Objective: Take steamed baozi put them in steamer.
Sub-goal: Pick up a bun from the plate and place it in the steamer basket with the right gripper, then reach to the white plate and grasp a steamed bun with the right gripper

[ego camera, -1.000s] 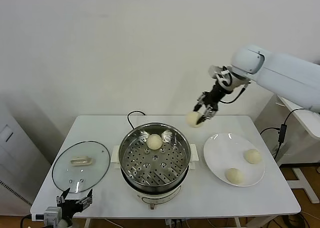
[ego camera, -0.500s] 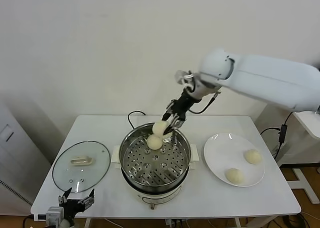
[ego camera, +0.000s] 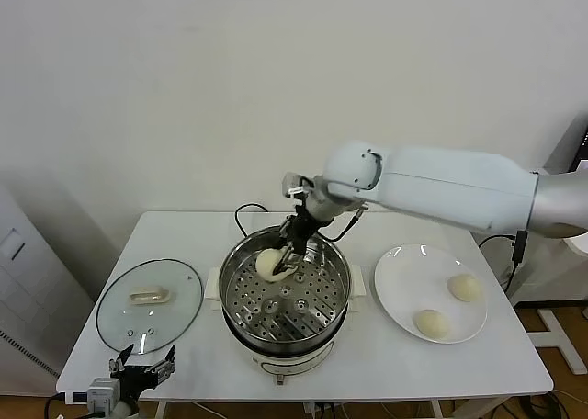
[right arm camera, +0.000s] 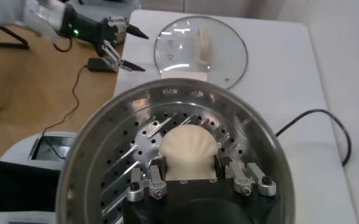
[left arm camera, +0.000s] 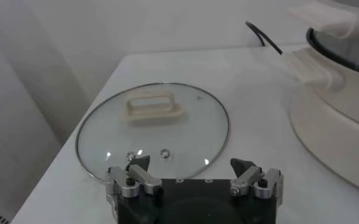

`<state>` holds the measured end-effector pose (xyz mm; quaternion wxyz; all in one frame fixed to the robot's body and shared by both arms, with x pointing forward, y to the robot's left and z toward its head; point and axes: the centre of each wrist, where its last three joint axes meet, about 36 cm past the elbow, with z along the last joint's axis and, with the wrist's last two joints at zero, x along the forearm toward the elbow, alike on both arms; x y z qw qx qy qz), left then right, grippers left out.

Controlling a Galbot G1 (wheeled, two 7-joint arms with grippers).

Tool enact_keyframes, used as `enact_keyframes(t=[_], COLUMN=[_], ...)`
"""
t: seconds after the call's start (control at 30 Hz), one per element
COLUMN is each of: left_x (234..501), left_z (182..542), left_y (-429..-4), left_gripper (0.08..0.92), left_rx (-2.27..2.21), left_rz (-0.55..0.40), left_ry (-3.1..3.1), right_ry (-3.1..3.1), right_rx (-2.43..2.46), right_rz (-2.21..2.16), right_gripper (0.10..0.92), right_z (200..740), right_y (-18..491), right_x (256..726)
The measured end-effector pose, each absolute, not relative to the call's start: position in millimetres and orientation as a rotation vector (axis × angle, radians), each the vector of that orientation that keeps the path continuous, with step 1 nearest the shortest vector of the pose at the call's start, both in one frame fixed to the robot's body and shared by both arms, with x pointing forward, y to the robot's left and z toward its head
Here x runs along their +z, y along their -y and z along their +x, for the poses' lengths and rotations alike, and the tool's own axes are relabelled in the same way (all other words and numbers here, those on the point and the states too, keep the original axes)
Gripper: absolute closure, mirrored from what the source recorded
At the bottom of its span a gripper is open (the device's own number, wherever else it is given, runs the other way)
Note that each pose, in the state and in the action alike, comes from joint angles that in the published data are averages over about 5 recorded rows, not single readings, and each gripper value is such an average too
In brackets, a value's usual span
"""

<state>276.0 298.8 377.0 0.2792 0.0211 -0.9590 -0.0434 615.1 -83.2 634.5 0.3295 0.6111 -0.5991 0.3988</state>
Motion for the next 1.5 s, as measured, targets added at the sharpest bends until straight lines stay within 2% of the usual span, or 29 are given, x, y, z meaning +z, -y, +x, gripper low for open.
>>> enact_keyframes(t=[0.73,0.83,1.0,1.1,1.3,1.5], left_x=[373.9,373.9,373.8,373.8,375.2,378.5], left_z=[277.5,278.0,277.8,277.4,276.3,275.3], left_y=[-299.6,-299.5,-299.6,-299.7,-300.3,-301.8], left_gripper=[0.177,0.177,0.177,0.177,0.177,0.177], left_rx=[-0.112,-0.112,-0.112,-0.113,-0.117,-0.121], left_rz=[0.06,0.06,0.059,0.059,0.057,0.054], left_ry=[2.569,2.57,2.569,2.568,2.571,2.58], right_ry=[1.566,1.568,1.582,1.588,1.58,1.557], right_rx=[1.064,1.072,1.077,1.085,1.123,1.186], right_rz=[1.551,1.548,1.548,1.55,1.56,1.556], right_gripper=[0.516,0.468,0.297,0.228,0.2,0.2], right_z=[601.1,600.9,602.4,604.9,613.4,629.8], right_y=[40.7,38.9,38.5,41.5,61.9,106.4], right_x=[581.1,579.2,582.0,588.2,613.1,654.6])
